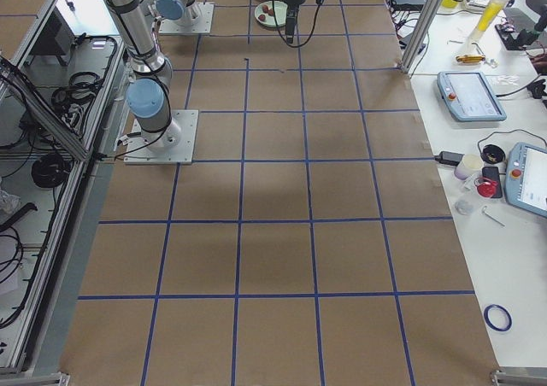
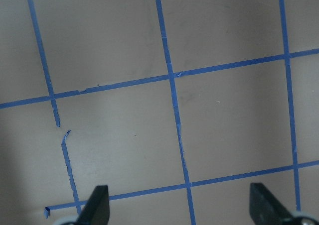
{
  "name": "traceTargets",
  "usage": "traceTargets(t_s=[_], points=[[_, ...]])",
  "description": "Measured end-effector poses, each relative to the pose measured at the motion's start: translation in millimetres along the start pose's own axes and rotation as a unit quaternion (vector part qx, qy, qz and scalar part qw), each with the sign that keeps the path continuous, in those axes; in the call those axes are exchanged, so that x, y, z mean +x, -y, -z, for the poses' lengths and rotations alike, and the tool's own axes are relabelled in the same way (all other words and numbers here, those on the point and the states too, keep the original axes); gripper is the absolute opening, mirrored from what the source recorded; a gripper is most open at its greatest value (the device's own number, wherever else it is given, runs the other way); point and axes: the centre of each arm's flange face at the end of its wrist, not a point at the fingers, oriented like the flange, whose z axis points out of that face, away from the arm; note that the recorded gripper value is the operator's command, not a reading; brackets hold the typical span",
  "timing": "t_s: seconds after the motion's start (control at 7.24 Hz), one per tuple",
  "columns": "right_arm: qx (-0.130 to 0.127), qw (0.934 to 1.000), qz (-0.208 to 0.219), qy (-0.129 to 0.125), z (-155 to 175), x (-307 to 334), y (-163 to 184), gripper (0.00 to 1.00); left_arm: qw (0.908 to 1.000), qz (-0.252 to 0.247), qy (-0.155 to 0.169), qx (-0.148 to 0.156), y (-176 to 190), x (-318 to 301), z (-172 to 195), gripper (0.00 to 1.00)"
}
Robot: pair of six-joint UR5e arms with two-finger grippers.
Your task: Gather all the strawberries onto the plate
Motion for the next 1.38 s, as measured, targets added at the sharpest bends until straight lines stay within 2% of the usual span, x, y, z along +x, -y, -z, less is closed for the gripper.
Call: traceTargets(t_s=[0.28,0.69,0.97,1.38], points=[[0.012,0.9999,0.001,0.002,9,-1,3,1.00,0.9997,0.001,-0.007,0.023,8,3,11,1.00],[0.036,0.9993,0.006,0.004,24,-4,7,1.00,0.9995,-0.002,-0.009,0.031,10,4,18,1.00],[0.050,0.9987,0.009,0.004,25,-5,9,1.00,0.9994,-0.005,-0.009,0.033,8,5,20,1.00],[0.047,0.9982,0.037,0.006,22,-6,8,1.00,0.9997,-0.015,-0.008,0.018,2,7,20,1.00]])
